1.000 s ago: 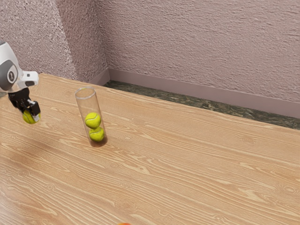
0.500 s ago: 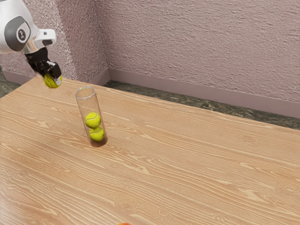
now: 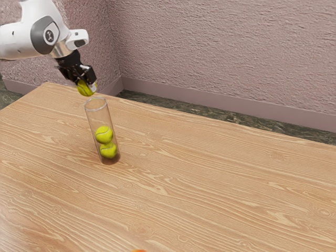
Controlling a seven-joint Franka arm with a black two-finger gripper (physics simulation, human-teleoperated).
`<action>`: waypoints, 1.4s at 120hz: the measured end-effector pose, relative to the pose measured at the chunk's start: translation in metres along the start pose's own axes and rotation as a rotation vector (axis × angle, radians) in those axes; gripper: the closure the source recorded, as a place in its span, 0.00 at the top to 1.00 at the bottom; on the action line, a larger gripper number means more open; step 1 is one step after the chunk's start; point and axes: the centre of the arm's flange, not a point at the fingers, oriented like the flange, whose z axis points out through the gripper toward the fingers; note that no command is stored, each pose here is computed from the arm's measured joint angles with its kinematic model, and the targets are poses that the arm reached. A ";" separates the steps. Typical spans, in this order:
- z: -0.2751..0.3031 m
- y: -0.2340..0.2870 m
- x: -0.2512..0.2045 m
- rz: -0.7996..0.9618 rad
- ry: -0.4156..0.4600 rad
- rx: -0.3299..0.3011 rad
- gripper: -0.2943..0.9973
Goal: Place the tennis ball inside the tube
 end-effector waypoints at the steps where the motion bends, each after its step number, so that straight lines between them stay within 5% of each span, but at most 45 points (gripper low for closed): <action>1: 0.000 0.001 0.000 0.000 0.000 0.000 0.52; 62: 0.010 0.024 -0.004 -0.031 -0.027 -0.014 0.52; 90: -0.001 0.037 -0.002 -0.021 -0.010 -0.015 0.68; 124: -0.033 0.041 -0.006 -0.023 -0.019 -0.014 0.75; 143: -0.101 0.111 -0.026 0.085 -0.046 0.026 0.76; 168: -0.116 0.203 -0.045 0.204 -0.112 0.009 0.77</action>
